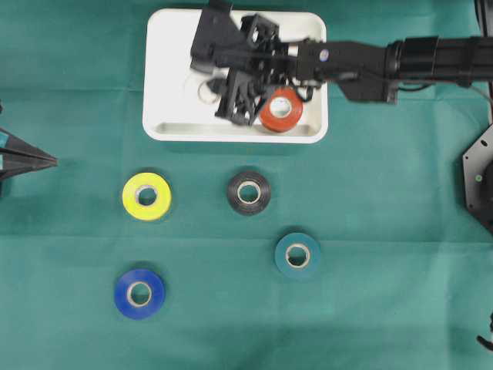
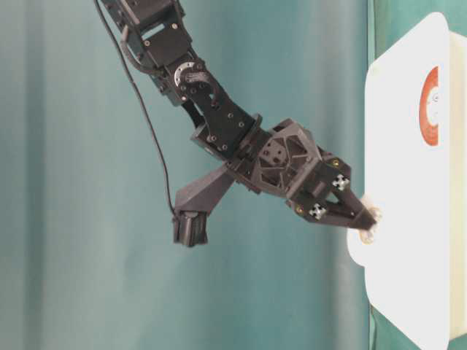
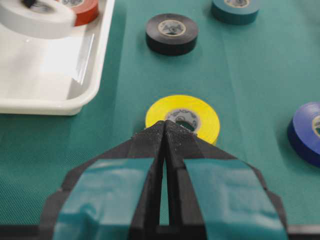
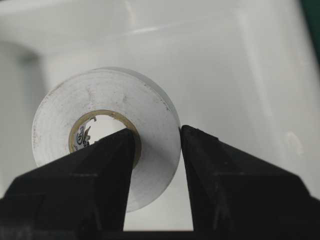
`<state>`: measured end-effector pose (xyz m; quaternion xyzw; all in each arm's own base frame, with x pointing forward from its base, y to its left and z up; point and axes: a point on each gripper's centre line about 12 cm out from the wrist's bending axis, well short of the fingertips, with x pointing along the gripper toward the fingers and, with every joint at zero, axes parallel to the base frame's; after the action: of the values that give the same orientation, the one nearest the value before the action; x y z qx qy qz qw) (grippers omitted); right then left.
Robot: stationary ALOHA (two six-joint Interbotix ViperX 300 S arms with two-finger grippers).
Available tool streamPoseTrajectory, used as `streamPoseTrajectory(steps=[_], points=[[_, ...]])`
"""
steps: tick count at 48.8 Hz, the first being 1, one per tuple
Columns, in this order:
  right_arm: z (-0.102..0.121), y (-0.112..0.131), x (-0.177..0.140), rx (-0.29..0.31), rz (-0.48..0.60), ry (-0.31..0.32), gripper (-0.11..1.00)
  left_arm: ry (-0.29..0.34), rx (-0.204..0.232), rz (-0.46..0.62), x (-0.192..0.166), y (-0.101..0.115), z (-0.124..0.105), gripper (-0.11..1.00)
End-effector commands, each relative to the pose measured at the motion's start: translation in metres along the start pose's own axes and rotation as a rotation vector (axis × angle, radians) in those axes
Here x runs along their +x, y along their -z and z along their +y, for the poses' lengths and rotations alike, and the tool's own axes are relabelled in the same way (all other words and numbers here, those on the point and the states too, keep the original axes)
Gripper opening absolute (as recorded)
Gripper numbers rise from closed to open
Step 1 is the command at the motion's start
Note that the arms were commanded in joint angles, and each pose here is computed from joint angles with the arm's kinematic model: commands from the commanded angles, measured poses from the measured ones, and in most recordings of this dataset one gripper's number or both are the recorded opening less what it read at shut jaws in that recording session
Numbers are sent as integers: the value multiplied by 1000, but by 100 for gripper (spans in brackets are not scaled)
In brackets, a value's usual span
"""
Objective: Put the tape into the white case with the right arm.
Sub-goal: 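Carry the white roll into the tray and lower it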
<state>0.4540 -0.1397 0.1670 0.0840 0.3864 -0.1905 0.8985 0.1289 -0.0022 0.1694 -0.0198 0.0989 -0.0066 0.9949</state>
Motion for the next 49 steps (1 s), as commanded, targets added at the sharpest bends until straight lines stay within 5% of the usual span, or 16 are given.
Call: streamPoseTrajectory(steps=[1, 24, 49], points=[[-10, -26, -19, 20, -83, 4, 2, -1, 0, -11, 0, -4, 0, 0], [-39, -25, -17, 55, -101, 37, 2, -1, 0, -9, 1, -4, 0, 0], [-56, 2, -10, 68, -19, 75, 2, -1, 0, -11, 0, -4, 0, 0]])
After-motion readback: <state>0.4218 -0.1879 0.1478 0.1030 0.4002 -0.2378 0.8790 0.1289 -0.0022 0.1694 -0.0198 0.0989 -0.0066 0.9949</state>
